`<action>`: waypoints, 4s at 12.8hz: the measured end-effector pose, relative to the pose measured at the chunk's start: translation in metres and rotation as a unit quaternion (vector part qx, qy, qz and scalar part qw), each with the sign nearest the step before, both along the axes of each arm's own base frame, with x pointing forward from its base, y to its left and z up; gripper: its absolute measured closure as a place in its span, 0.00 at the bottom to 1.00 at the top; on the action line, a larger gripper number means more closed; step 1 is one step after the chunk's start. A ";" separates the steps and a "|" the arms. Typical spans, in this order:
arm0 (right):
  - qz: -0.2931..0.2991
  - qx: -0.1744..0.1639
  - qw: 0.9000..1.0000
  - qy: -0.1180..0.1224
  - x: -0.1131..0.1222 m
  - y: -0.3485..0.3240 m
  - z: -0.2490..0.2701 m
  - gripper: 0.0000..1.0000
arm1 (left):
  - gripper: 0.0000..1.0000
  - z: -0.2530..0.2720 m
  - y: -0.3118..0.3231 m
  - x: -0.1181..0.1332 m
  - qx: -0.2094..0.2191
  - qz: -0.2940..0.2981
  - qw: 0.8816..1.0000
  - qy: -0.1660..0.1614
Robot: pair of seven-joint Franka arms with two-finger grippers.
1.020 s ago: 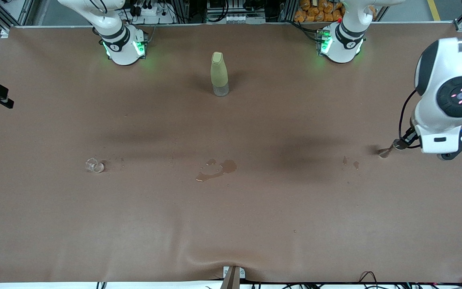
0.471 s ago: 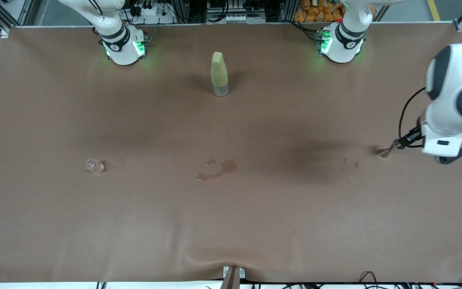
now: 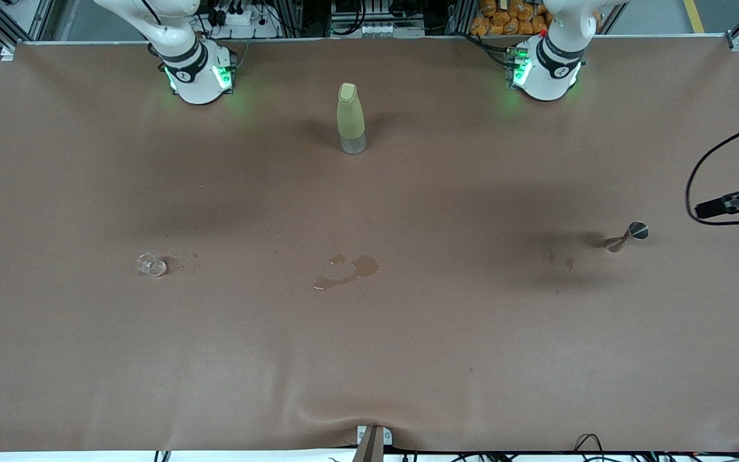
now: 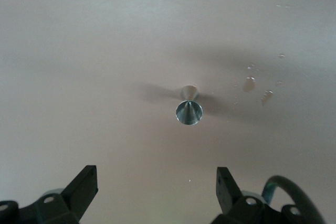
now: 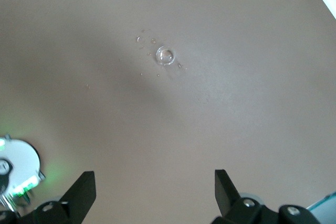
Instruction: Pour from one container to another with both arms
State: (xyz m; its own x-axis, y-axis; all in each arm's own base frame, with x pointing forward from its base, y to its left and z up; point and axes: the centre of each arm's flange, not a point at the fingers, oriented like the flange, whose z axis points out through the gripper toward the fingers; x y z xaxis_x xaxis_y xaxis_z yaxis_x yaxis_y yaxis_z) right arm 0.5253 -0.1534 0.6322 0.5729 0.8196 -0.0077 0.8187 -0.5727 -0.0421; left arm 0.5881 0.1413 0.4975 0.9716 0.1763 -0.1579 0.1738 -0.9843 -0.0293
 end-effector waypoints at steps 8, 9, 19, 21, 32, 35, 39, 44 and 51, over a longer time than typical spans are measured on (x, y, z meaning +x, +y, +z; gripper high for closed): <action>0.227 0.003 0.974 -0.014 0.002 -0.016 -0.015 0.00 | 0.00 -0.057 0.143 -0.037 -0.177 -0.228 0.956 -0.058; 0.237 0.003 0.971 -0.014 0.003 -0.016 -0.017 0.00 | 0.00 -0.068 0.147 -0.037 -0.187 -0.247 0.949 -0.059; 0.258 0.000 0.966 -0.024 0.015 -0.023 -0.083 0.00 | 0.00 -0.147 0.170 -0.029 -0.285 -0.379 0.871 -0.128; 0.258 -0.002 0.966 -0.028 0.017 -0.023 -0.088 0.00 | 0.00 -0.161 0.181 -0.032 -0.300 -0.384 0.861 -0.148; 0.288 0.116 0.948 -0.076 0.035 -0.042 -0.235 0.00 | 0.00 -0.308 0.188 -0.040 -0.415 -0.429 0.739 -0.312; 0.294 0.172 0.935 -0.101 0.040 -0.048 -0.283 0.00 | 0.00 -0.339 0.181 -0.044 -0.436 -0.431 0.717 -0.333; 0.284 0.238 0.917 -0.145 0.040 -0.058 -0.341 0.00 | 0.00 -0.366 0.165 -0.055 -0.480 -0.441 0.678 -0.339; 0.264 0.294 0.896 -0.202 0.034 -0.070 -0.396 0.00 | 0.00 -0.388 0.152 -0.062 -0.513 -0.432 0.641 -0.373; 0.233 0.390 0.856 -0.247 0.010 -0.078 -0.474 0.00 | 0.00 -0.383 0.141 -0.054 -0.522 -0.416 0.607 -0.431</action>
State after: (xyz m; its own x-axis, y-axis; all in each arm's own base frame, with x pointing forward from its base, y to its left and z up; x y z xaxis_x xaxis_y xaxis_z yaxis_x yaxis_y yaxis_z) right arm 0.5353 -0.2315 0.1578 -0.0425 0.6061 0.7942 0.9789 -0.1339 0.1546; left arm 0.5342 0.2823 0.1141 0.4577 -0.1915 0.8682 -0.8881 -0.1456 0.4361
